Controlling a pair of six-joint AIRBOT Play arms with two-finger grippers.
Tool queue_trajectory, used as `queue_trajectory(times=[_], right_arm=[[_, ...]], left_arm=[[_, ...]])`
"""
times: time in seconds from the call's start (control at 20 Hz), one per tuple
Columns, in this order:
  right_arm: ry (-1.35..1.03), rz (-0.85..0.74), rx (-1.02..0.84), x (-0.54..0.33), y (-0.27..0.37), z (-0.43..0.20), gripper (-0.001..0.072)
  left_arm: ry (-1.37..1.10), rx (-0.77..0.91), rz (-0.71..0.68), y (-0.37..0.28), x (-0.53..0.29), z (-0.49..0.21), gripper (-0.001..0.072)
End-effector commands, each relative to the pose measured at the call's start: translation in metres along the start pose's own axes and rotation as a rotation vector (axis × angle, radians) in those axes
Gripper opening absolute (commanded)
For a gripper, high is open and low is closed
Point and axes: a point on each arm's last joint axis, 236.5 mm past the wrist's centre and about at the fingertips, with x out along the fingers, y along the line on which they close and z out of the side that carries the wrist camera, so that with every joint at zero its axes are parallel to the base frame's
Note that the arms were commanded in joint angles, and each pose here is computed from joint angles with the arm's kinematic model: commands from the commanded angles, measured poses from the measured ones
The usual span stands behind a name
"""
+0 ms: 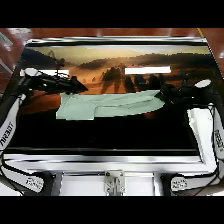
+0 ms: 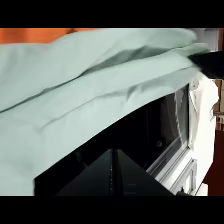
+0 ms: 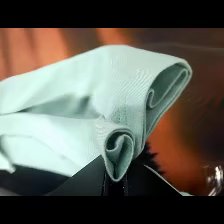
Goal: Fold the shirts.
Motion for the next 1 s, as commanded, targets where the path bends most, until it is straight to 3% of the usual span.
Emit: queue_trajectory(times=[0.0, 0.3, 0.65, 0.8, 0.95], right_arm=[[-0.006, 0.025, -0.101, -0.062, 0.059, -0.019, 0.0065], [-0.026, 0.003, -0.152, -0.142, 0.118, -0.069, 0.0065], [-0.139, 0.024, -0.146, -0.175, 0.147, -0.075, 0.0065], [-0.15, 0.049, -0.139, -0.176, 0.153, -0.072, 0.0065], [-0.185, 0.067, -0.145, -0.166, 0.164, -0.061, 0.0065]], left_arm=[[0.029, 0.012, 0.017, -0.022, 0.082, -0.023, 0.0034], [0.12, -0.023, 0.028, -0.035, 0.187, -0.089, 0.0034], [0.175, -0.206, -0.182, -0.093, 0.26, -0.153, 0.0034], [0.114, -0.219, -0.233, -0.097, 0.25, -0.127, 0.0032], [0.018, -0.106, -0.136, -0.074, 0.193, -0.067, 0.003]])
